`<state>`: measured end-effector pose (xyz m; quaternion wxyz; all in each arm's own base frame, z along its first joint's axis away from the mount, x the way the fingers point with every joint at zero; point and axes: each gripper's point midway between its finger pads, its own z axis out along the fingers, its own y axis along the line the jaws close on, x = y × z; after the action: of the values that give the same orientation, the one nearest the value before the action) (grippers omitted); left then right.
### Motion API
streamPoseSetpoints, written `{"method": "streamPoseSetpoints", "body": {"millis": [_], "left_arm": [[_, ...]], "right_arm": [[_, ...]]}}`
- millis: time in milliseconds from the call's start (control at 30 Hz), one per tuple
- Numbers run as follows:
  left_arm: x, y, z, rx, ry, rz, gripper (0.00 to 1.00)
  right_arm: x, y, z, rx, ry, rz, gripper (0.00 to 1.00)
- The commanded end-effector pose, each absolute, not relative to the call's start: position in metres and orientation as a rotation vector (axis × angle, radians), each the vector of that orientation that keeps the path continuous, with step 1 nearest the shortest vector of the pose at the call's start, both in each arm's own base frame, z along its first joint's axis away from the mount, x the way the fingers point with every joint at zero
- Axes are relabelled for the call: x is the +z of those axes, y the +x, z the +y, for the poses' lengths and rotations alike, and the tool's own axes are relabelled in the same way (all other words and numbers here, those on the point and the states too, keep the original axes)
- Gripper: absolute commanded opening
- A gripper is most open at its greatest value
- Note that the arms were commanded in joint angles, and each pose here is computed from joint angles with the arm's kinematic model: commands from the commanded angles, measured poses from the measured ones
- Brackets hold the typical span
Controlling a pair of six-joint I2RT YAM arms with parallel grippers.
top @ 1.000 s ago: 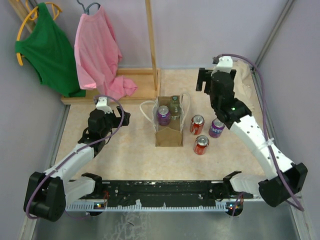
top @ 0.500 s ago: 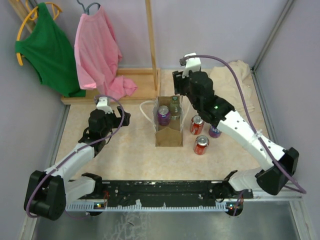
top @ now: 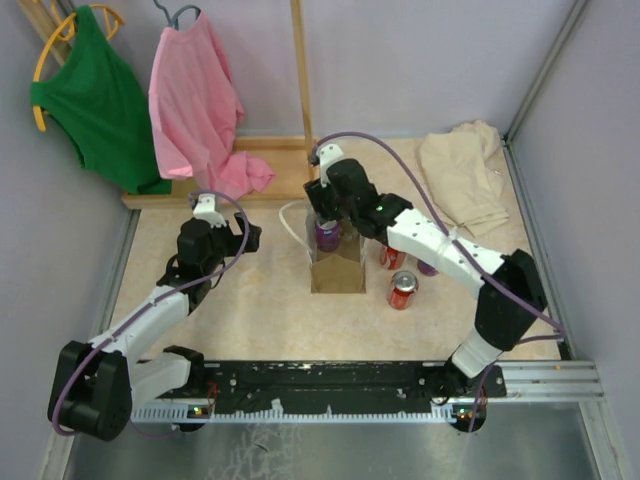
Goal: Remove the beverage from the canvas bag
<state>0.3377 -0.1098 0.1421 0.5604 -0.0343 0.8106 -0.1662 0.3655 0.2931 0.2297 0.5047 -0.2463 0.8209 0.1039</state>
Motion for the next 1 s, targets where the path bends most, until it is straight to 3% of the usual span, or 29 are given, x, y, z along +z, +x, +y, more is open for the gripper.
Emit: {"method": "streamPoseSetpoints", "body": {"millis": [0,133,967], "left_arm": [[0.157,0.342,-0.114,-0.408,-0.073,1.864,1.0],[0.156,0.341,-0.113,-0.403,-0.074,1.867,1.0],[0.153,0.342,-0.112,-0.391,-0.073,1.874,1.0]], "right_arm": [[0.217,0.365,0.312,0.291,-0.653,2.014,0.64],[0.184,0.368,0.318,0.263,-0.702,2.088,0.69],[0.109,0.374,0.316,0.154,-0.773,2.218,0.69]]}}
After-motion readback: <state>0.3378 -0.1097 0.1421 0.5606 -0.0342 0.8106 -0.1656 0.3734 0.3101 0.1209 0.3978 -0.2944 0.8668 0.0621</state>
